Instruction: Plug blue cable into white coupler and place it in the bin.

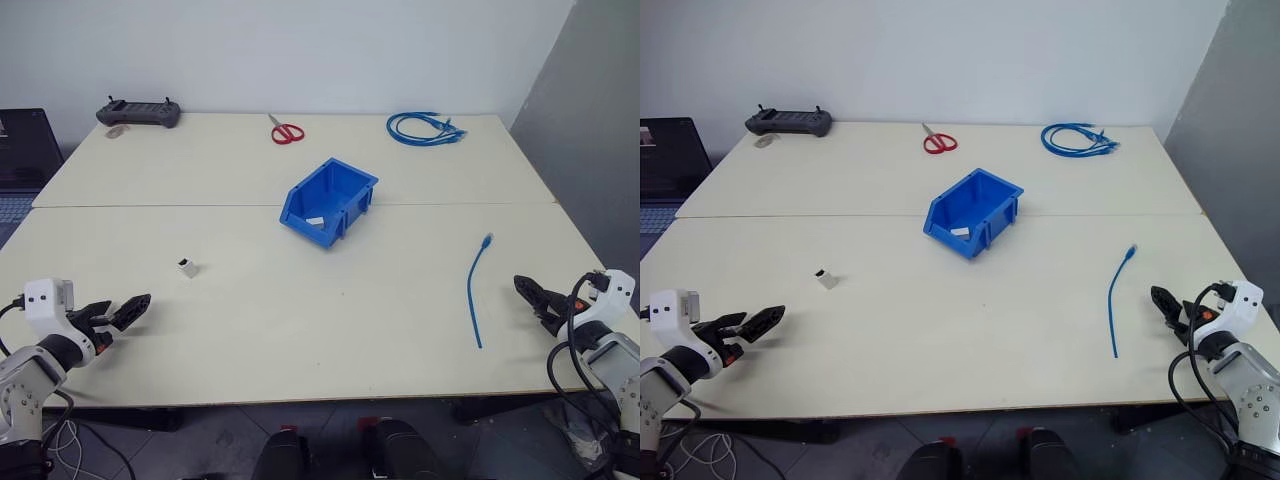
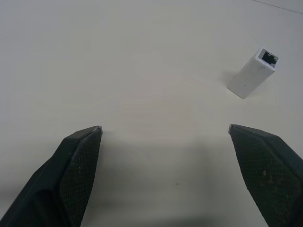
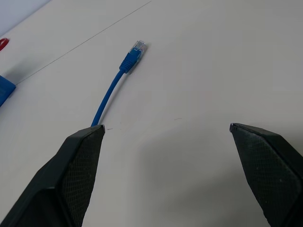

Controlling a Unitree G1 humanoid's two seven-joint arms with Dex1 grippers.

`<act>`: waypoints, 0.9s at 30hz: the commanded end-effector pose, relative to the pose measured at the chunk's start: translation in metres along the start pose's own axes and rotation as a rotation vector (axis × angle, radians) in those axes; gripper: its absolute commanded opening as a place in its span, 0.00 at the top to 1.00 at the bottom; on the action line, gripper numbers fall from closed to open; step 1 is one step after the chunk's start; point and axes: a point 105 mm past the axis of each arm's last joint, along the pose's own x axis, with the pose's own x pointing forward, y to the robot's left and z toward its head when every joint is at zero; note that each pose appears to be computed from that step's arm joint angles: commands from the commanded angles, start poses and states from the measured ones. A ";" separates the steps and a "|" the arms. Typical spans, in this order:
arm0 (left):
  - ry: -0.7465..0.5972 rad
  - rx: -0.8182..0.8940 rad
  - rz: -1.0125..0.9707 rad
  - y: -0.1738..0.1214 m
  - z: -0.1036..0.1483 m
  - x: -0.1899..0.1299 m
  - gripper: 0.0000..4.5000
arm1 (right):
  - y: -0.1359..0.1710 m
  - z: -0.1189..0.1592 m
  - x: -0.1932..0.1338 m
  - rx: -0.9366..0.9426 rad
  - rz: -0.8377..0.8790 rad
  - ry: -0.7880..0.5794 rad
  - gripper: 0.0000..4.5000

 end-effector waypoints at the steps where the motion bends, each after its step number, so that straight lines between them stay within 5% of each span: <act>1: -0.052 0.027 0.002 0.002 0.018 -0.008 0.00 | 0.003 0.013 -0.003 -0.026 0.010 -0.050 0.00; 7: -0.030 0.062 -0.103 -0.024 0.023 -0.012 0.00 | 0.007 0.013 -0.004 -0.038 0.020 -0.041 0.00; 15: 0.076 0.220 -0.634 -0.166 0.031 -0.017 0.00 | 0.034 0.013 -0.001 -0.112 0.076 0.018 0.00; 19: -0.053 0.426 -0.843 -0.258 0.050 0.012 0.00 | 0.046 0.017 0.018 -0.185 0.072 0.071 0.00; 27: -0.121 0.595 -1.063 -0.324 0.036 0.028 0.00 | 0.039 0.024 0.064 -0.240 -0.037 0.095 0.00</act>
